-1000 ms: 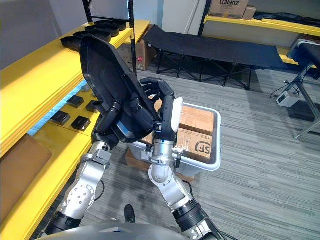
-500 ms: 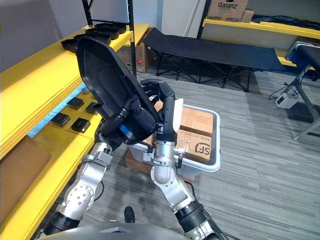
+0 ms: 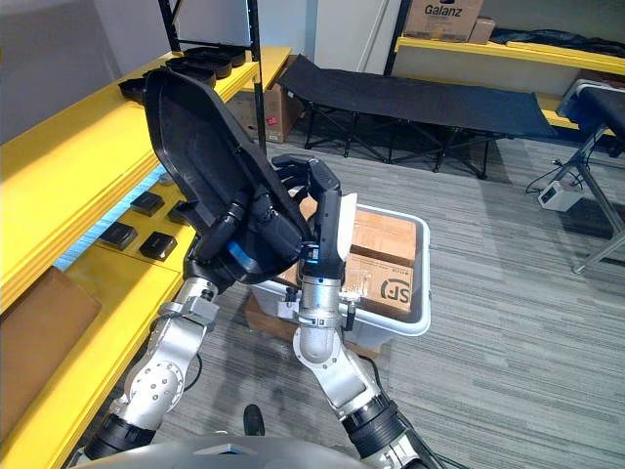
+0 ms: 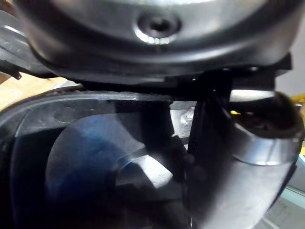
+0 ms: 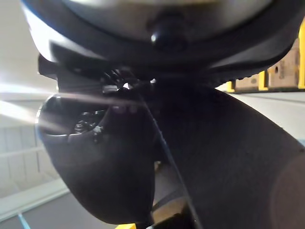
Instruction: Walk over and take three plastic housings, then place them on the shelf
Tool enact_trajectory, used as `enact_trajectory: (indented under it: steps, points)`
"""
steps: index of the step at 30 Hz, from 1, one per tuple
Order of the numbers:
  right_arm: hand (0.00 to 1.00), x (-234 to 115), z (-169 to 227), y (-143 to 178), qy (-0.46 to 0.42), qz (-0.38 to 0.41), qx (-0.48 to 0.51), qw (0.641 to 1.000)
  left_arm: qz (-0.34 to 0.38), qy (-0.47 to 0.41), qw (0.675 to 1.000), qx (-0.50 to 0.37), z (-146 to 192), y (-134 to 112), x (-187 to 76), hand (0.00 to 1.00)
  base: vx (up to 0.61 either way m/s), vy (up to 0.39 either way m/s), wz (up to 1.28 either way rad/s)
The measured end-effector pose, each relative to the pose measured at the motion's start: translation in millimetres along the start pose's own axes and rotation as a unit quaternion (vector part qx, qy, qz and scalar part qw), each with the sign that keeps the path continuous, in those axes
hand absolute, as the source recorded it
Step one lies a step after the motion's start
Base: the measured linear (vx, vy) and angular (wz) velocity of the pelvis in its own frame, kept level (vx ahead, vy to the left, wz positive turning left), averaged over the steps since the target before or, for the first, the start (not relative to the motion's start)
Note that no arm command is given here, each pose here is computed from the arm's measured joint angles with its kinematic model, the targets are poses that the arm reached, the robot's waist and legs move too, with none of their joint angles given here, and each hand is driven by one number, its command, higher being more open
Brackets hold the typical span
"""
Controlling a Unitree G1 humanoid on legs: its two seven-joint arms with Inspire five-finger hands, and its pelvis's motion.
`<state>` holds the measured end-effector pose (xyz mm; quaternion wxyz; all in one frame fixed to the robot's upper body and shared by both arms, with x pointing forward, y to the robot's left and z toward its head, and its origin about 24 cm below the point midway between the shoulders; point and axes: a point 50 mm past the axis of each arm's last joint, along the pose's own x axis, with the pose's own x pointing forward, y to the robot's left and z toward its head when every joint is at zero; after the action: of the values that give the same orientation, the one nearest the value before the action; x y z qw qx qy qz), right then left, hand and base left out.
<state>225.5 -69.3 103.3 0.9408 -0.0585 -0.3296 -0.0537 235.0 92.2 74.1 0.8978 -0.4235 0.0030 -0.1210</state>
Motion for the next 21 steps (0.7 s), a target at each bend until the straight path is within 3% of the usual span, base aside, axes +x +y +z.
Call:
enact_trajectory:
  steps: [6, 7, 14, 21]
  points:
    - [0.00, 0.2, 1.0, 0.7, 0.000, -0.002, 0.006, 1.000, -0.003, -0.014, 1.000, 0.016, 1.5, -1.3, -0.3, 0.00, 0.00, 0.000, 0.00]
    - [1.00, 0.1, 0.9, 0.6, 0.001, -0.002, 0.007, 1.000, -0.002, -0.015, 1.000, 0.017, 1.5, -1.4, -0.3, 0.00, 0.00, 0.000, 0.00]
    - [1.00, -17.4, -7.2, 1.5, 0.038, 0.037, 0.001, 0.999, 0.042, -0.058, 0.992, 0.107, 5.2, -3.7, -0.4, 0.00, 0.00, 0.000, 0.00]
    - [1.00, -30.9, -11.6, 2.8, 0.069, 0.064, 0.001, 0.996, 0.108, -0.139, 0.949, 0.262, 18.6, -6.4, -1.5, 0.00, 0.00, 0.000, 0.00]
